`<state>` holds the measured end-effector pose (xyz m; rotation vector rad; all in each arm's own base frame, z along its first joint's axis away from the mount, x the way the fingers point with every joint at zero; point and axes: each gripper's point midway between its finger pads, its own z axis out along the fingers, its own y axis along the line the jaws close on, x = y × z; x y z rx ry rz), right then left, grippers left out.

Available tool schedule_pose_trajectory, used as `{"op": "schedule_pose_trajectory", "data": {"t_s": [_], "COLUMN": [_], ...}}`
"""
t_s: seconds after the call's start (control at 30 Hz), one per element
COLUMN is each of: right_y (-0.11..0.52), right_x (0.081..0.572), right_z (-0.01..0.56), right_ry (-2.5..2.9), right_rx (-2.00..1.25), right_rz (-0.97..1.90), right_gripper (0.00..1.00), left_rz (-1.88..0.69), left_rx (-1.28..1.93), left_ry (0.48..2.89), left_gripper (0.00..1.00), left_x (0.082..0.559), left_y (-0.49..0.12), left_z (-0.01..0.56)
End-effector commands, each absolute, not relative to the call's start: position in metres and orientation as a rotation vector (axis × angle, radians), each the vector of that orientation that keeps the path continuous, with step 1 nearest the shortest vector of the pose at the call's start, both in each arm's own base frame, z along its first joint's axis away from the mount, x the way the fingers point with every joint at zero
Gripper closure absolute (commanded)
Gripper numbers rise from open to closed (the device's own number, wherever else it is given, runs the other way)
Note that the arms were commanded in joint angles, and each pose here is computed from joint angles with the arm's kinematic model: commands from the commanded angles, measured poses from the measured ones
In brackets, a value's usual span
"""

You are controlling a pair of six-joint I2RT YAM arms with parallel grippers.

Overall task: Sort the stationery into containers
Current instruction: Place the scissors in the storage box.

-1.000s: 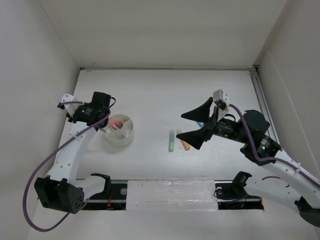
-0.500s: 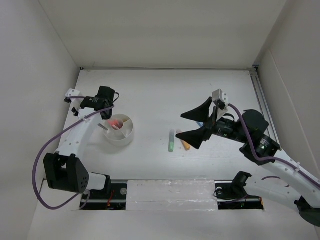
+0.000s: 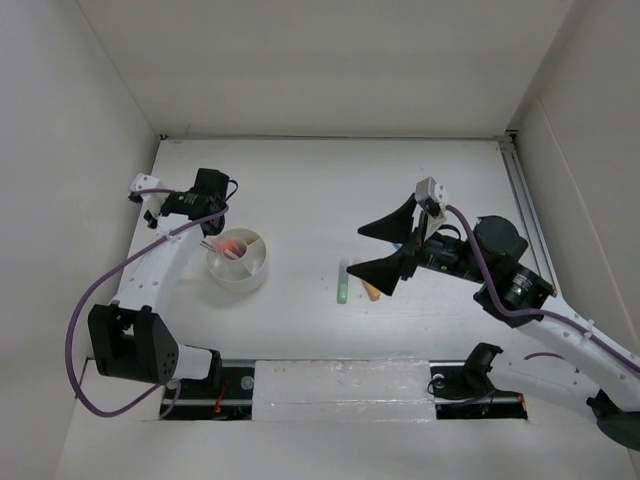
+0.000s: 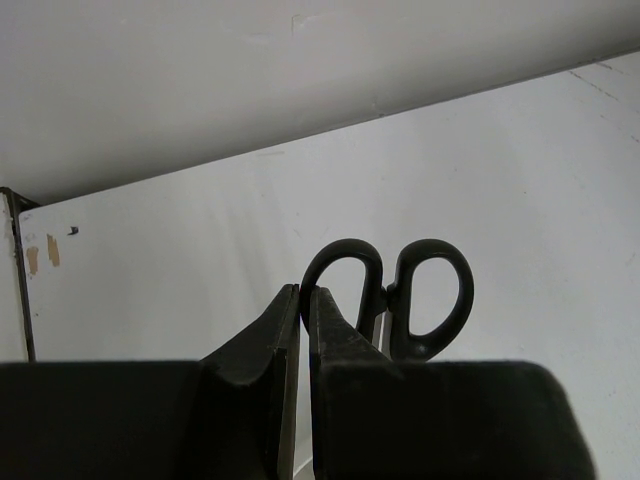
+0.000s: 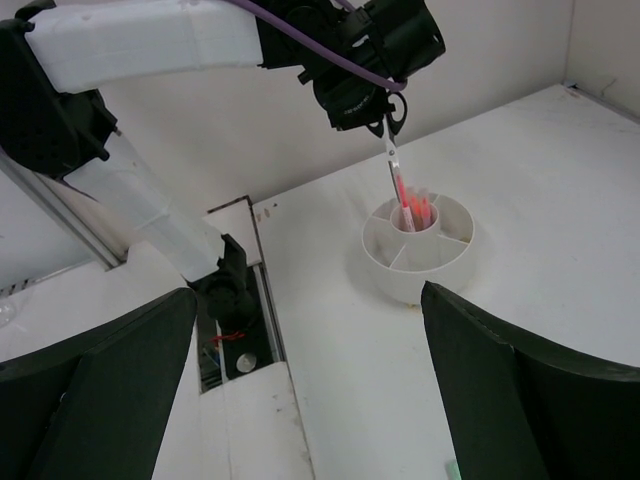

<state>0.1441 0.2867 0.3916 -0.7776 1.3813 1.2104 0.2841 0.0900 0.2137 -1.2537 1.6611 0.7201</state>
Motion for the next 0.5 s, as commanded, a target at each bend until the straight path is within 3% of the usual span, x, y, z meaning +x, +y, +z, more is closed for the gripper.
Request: {"op": "schedule_pose_trajectory", "data": {"t_s": [0.0,0.47], "right_y": [0.2872,0.2871], "right_x": [0.1428,0.1431], "right_z": [0.3998,0.3997], "right_ry": [1.349,1.344], "right_rx": [-0.779,-0.784], "right_rz": [1.207,1.200], "right_gripper": [0.00,0.00], "left_rz": [0.727,0.753], "left_rx": [-1.302,-1.252], "left_ry": [1.451,1.488], "left_gripper": [1.00,1.00], "left_x": [0.2903,0.2904], "left_y": [0.1037,0.0945], "left_z": [0.2393,0.2350]}}
